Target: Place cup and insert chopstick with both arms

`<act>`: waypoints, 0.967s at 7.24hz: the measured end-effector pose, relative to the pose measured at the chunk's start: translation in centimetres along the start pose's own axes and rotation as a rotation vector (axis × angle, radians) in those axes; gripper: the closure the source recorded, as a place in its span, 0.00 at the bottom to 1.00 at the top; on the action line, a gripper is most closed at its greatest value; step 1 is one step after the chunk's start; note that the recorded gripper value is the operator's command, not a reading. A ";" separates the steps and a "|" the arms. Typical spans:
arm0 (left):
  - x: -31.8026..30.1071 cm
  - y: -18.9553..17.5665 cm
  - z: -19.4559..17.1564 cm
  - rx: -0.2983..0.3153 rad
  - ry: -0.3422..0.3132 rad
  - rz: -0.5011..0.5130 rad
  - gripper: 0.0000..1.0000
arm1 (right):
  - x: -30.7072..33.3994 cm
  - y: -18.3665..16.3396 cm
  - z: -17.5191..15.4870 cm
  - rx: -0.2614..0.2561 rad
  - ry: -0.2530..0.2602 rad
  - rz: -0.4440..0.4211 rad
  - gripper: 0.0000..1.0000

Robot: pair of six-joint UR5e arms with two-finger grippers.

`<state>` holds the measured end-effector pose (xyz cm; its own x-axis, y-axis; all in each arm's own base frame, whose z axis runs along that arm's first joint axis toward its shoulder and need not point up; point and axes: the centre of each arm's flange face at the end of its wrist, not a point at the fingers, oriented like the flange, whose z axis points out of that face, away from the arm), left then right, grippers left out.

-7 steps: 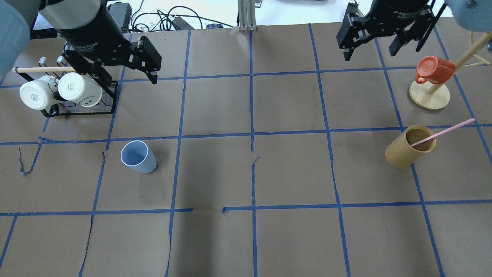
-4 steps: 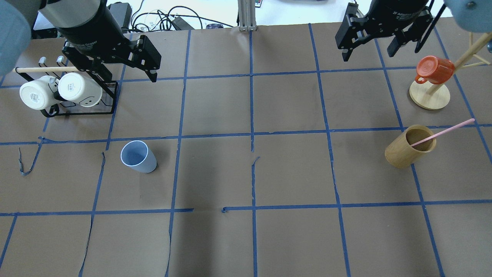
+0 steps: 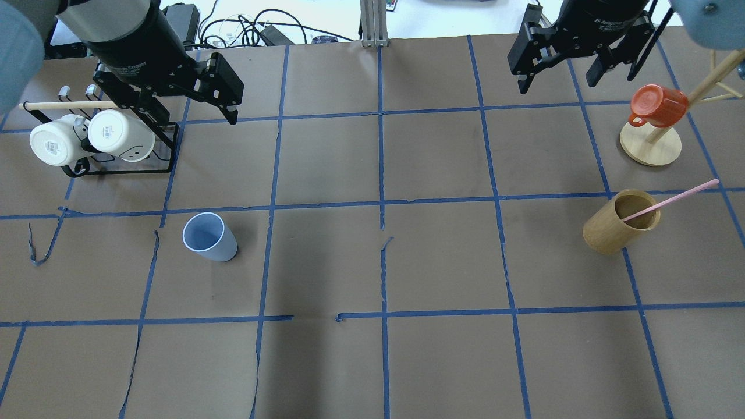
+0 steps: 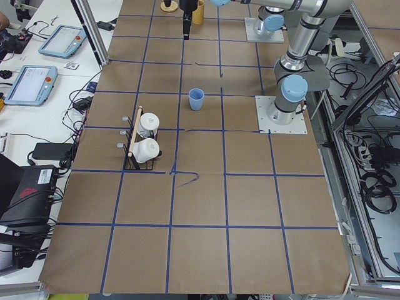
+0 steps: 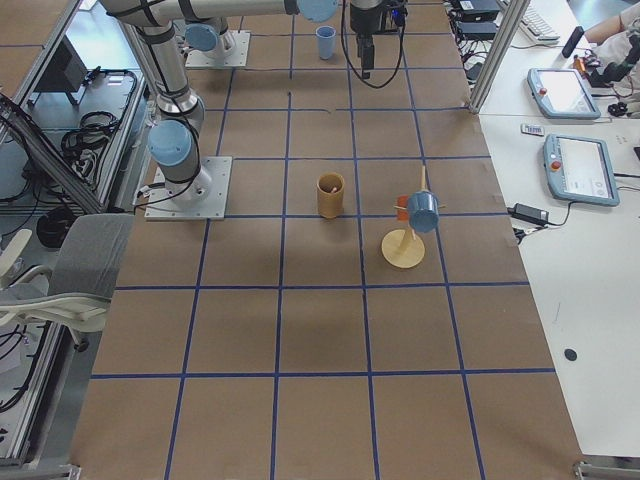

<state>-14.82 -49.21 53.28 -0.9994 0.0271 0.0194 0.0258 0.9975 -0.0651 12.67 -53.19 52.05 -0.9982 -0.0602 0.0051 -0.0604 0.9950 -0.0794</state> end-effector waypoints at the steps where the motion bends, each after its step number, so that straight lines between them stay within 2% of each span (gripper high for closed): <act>1: 0.0 0.0 0.0 0.000 0.000 0.000 0.00 | 0.0 -0.1 0.3 -0.004 0.000 0.000 0.00; 7: 0.0 -0.2 0.2 -0.004 0.000 0.006 0.00 | -0.1 0.0 0.2 -0.003 -0.012 0.001 0.00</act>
<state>-14.82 -49.40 53.06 -0.9993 0.0334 0.0188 0.0322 0.9976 -0.0616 12.75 -53.22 51.85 -0.9981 -0.0606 -0.0065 -0.0599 0.9953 -0.0759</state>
